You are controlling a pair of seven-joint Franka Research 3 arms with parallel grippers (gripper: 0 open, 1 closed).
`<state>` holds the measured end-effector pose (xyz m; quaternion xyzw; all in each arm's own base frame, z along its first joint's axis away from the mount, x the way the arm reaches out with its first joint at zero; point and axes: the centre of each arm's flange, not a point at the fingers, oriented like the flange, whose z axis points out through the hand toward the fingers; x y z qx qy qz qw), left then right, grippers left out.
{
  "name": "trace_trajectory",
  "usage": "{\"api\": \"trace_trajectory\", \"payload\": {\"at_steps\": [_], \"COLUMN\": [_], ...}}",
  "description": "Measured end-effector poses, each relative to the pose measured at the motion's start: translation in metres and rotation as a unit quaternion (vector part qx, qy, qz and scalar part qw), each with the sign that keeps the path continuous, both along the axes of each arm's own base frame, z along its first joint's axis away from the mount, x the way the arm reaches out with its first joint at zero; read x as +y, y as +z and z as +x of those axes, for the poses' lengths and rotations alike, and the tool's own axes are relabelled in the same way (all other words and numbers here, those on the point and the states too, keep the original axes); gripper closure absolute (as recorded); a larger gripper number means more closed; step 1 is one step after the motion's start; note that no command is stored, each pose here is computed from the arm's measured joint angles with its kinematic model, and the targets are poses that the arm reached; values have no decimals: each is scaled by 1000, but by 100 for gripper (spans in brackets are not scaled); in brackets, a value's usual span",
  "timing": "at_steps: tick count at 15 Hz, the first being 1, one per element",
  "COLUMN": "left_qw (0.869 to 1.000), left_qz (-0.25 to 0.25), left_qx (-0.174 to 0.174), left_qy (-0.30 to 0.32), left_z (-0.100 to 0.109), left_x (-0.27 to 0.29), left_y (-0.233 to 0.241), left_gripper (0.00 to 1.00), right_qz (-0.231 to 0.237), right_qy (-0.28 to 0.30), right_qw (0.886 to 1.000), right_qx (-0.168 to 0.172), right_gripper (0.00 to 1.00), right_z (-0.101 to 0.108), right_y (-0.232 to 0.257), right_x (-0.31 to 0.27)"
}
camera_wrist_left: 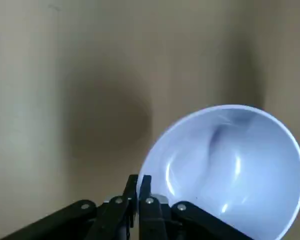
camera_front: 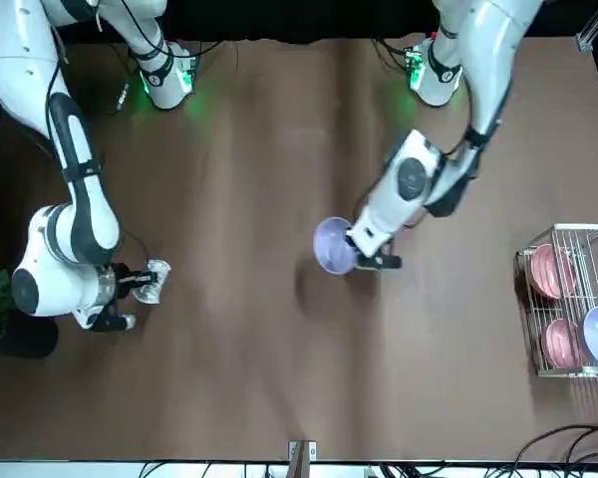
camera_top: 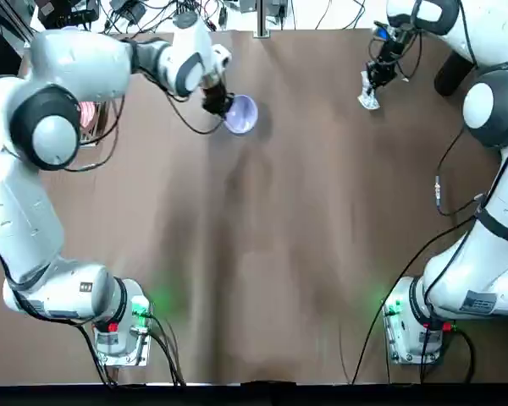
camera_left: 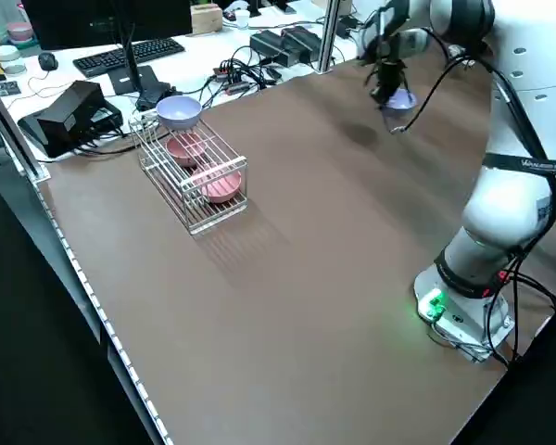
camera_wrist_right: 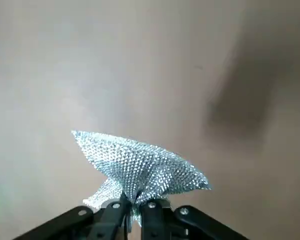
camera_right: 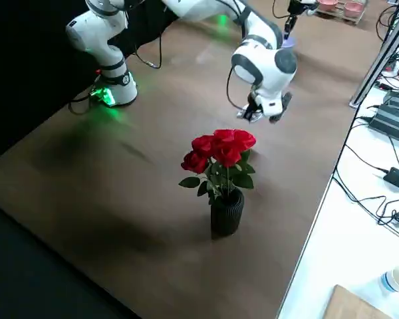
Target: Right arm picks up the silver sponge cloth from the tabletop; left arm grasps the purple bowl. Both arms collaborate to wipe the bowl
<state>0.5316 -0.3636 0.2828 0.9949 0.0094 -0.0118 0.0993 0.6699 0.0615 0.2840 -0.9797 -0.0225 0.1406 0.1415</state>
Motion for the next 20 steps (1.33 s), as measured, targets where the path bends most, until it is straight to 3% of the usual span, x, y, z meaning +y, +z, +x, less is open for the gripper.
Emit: {"api": "trace_trajectory", "payload": {"at_steps": [4,8,14,20], "left_qw": [999,999,998,998], "left_qz": [-12,30,30,31], "left_qx": [18,2,-5,-5], "left_qy": [23,39,51,52], "left_z": [-14,-26,-24,-23], "left_x": [-76,-123,-136,-135], "left_y": [-23,-67,-71,-72], "left_gripper": [95,95,95,95], "right_qz": [51,62,66,55], "right_qy": [7,1,-13,-6], "right_qw": [999,998,997,998], "right_qx": [-6,12,30,38], "right_gripper": [90,90,90,90], "right_z": [0,-17,-39,-63], "right_y": [17,24,17,-33], "right_x": [72,151,223,284]}}
